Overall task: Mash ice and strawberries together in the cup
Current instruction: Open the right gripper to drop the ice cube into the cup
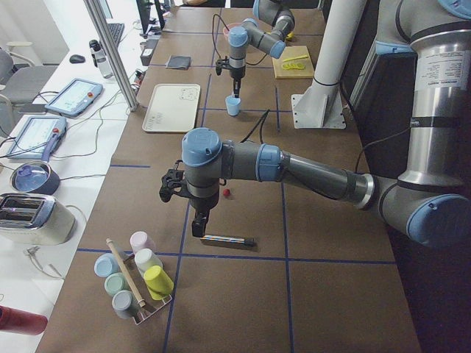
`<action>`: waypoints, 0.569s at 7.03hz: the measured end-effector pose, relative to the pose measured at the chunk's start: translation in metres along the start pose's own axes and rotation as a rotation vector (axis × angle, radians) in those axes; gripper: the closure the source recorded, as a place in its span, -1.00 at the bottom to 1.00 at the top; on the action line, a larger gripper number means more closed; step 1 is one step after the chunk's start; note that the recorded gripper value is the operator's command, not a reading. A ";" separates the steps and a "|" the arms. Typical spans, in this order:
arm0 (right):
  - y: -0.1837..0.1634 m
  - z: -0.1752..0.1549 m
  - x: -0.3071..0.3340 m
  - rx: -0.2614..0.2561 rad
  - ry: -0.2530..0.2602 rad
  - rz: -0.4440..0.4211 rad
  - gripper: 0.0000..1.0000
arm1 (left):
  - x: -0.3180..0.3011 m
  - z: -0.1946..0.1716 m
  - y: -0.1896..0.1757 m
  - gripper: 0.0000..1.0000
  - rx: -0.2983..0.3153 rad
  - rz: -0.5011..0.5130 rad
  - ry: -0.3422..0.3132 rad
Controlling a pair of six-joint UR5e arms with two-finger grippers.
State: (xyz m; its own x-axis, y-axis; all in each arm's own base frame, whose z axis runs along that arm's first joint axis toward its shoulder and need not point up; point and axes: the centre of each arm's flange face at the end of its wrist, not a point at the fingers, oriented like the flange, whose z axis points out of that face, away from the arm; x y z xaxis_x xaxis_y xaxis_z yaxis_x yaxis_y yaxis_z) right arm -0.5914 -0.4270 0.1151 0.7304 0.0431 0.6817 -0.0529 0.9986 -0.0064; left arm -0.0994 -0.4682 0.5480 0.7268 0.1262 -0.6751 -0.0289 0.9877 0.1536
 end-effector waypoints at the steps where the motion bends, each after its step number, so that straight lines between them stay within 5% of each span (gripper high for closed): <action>1: 0.000 -0.001 -0.001 0.001 -0.002 -0.001 -0.06 | 0.000 0.000 0.000 -1.00 0.000 0.001 0.000; 3: 0.000 -0.003 -0.003 0.002 -0.006 -0.003 -0.54 | 0.001 0.000 -0.001 -1.00 0.001 0.002 0.000; 4: 0.000 -0.004 -0.003 0.003 -0.007 -0.003 -0.96 | 0.001 0.000 -0.001 -1.00 0.000 0.002 0.000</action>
State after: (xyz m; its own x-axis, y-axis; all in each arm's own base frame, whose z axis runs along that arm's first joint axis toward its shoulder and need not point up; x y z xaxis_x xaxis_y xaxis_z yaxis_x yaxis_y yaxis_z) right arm -0.5910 -0.4271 0.1098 0.7258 0.0398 0.6867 -0.0525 0.9986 -0.0023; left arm -0.0987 -0.4687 0.5467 0.7267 0.1286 -0.6748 -0.0304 0.9874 0.1554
